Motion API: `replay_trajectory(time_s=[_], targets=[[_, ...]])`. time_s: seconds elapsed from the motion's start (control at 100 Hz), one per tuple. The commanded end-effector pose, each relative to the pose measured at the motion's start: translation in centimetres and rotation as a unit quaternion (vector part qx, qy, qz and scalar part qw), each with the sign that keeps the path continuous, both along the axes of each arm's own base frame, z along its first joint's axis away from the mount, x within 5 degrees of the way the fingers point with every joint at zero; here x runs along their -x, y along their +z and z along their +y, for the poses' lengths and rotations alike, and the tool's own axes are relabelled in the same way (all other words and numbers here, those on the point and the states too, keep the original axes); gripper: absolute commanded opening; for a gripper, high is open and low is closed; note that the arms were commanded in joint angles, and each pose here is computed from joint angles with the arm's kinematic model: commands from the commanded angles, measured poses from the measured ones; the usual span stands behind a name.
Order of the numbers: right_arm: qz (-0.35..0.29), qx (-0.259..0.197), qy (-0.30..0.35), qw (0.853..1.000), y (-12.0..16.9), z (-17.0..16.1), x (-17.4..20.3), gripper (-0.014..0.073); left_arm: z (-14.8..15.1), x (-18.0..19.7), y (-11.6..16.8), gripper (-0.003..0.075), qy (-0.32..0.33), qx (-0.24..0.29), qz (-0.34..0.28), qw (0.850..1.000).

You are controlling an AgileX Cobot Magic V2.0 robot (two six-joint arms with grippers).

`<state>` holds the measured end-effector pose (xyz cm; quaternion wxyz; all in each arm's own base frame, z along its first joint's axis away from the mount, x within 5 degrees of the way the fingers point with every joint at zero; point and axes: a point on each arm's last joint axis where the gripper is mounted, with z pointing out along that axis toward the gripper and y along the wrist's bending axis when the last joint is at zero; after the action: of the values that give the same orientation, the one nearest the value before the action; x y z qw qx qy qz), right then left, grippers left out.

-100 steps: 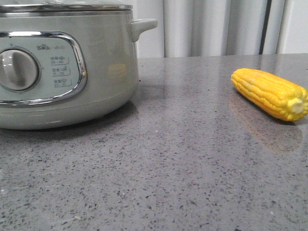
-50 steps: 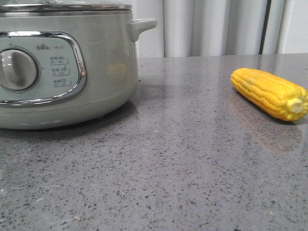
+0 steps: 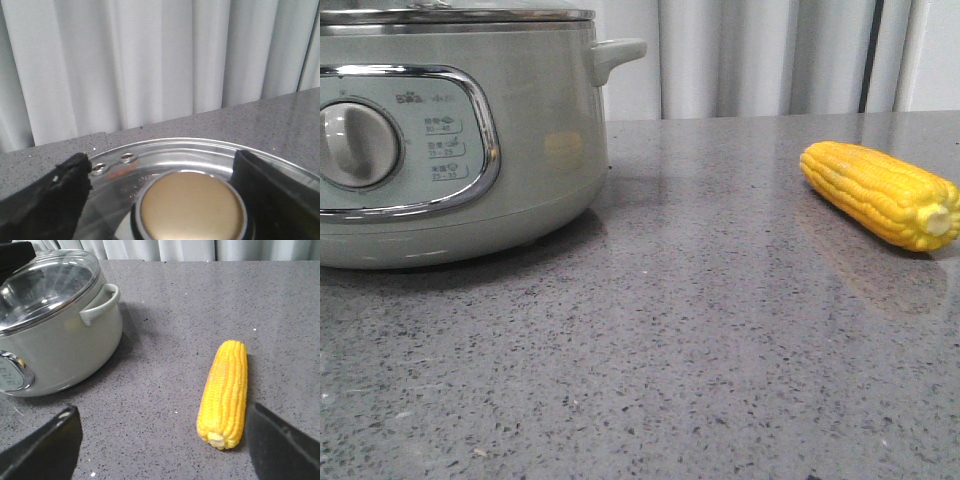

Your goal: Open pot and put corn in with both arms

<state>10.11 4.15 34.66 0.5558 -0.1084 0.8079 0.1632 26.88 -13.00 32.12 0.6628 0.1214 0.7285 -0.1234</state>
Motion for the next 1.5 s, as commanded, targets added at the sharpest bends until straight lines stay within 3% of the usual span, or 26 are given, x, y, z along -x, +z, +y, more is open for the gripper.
replay_trajectory(time_s=[0.0,0.21,0.33,0.45,0.74,0.92,1.19,1.49], targets=[[-0.047,-0.007,-0.013,0.999,1.6,-0.2,-0.3,0.0581,-0.1,0.1,1.5,0.0506,0.003,0.016,-0.029,0.999],[-0.047,-0.006,-0.014,0.999,1.6,-0.2,-0.3,0.0581,-0.1,0.1,1.5,0.0286,0.003,0.017,-0.029,0.999],[-0.047,-0.005,-0.014,0.999,1.6,-0.2,-0.3,0.0581,-0.2,0.0,2.0,0.0204,0.002,0.021,-0.036,0.999],[-0.047,-0.005,-0.014,0.999,1.6,-0.2,-0.3,0.0581,-0.2,-0.1,4.0,0.0186,0.002,0.035,-0.061,0.998],[-0.049,-0.001,-0.015,0.999,1.6,-0.3,-0.4,0.0581,0.8,1.6,12.1,0.0186,-0.014,0.081,-0.137,0.987],[-0.054,0.016,-0.018,0.998,1.6,-0.4,-0.4,0.0581,4.6,2.7,14.2,0.0186,0.037,0.083,-0.166,0.982],[-0.054,0.022,-0.018,0.998,1.5,-0.4,-0.4,0.0572,12.9,3.1,14.0,0.0186,0.171,0.040,-0.111,0.978],[-0.060,0.044,-0.022,0.997,1.5,-0.6,-0.5,0.0572,21.0,4.2,10.0,0.0190,0.336,0.042,-0.057,0.939]])
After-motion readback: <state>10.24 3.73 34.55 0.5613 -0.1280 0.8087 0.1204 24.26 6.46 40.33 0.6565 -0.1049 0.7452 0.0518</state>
